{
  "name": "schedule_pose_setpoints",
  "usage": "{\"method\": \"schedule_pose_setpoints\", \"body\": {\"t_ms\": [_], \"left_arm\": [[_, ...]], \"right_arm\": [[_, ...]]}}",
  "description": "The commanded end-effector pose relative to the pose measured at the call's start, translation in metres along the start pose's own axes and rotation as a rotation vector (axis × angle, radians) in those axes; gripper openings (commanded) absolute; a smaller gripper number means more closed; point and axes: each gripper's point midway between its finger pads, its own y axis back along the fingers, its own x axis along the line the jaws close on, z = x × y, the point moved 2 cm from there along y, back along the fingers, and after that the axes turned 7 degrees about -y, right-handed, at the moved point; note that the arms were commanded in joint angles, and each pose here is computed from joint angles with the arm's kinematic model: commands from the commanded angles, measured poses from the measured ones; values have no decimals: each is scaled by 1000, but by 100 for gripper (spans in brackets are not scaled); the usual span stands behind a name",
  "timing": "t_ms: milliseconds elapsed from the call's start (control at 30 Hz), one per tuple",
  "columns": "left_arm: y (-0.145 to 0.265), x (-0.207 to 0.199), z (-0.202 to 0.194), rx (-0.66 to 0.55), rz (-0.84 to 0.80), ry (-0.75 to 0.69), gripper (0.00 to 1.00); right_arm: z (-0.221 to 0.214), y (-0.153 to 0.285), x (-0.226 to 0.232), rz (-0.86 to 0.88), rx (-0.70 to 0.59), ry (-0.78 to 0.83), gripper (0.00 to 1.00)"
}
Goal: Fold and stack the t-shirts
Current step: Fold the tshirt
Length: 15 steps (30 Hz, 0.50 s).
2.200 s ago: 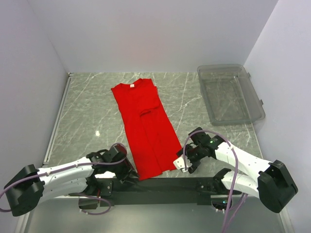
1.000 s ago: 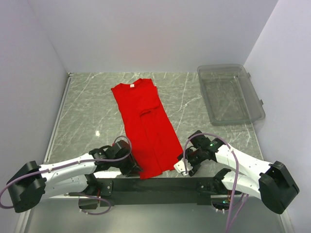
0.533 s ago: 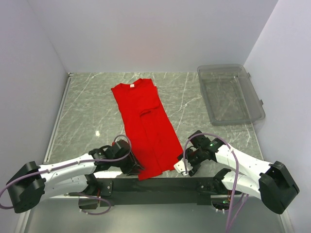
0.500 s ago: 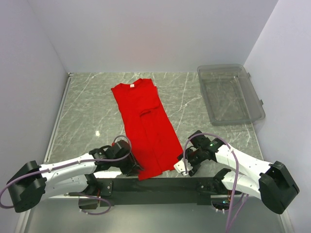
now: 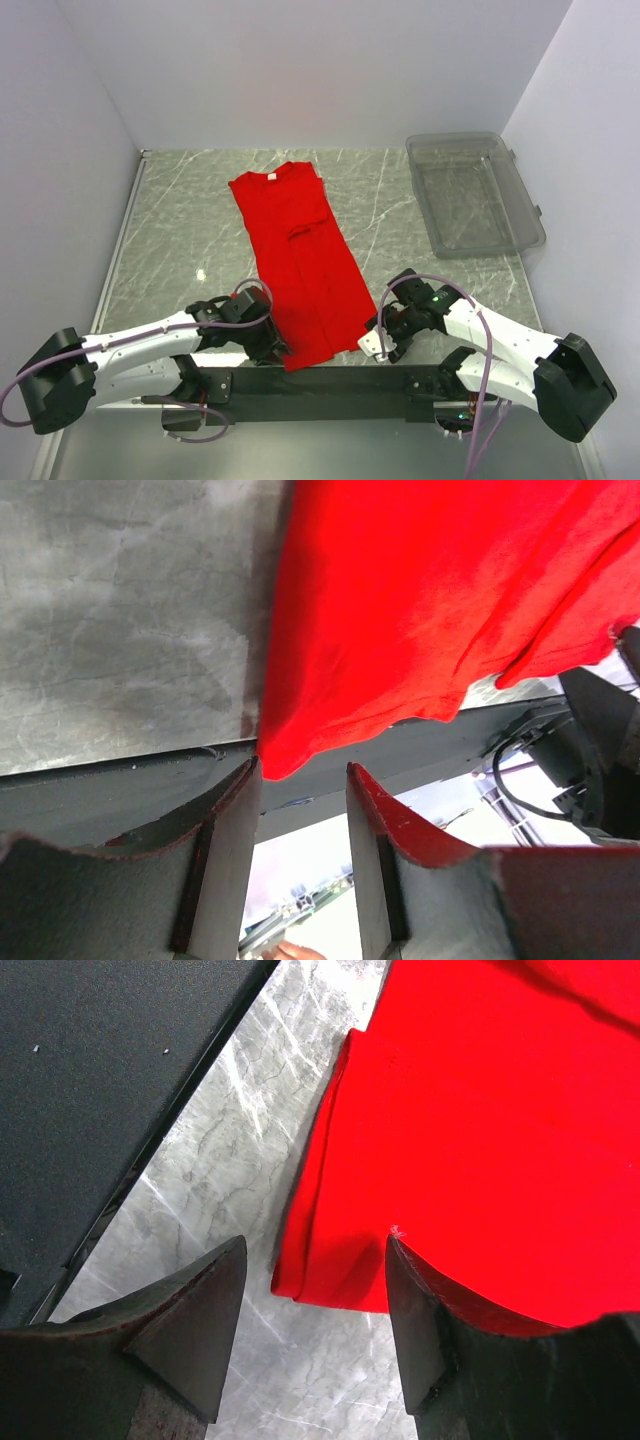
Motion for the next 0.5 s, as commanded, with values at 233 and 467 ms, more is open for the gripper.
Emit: {"method": "schedule_pose_setpoints", "body": {"t_ms": [233,467], "left_arm": [[-10,4,-5,60,42,-45,45],[-18,5,-5,64,48,-42,42]], "right_arm": [[5,-1,-2,-16,-27,23,64],[6,-1,-3,-15,-31,21,64]]}}
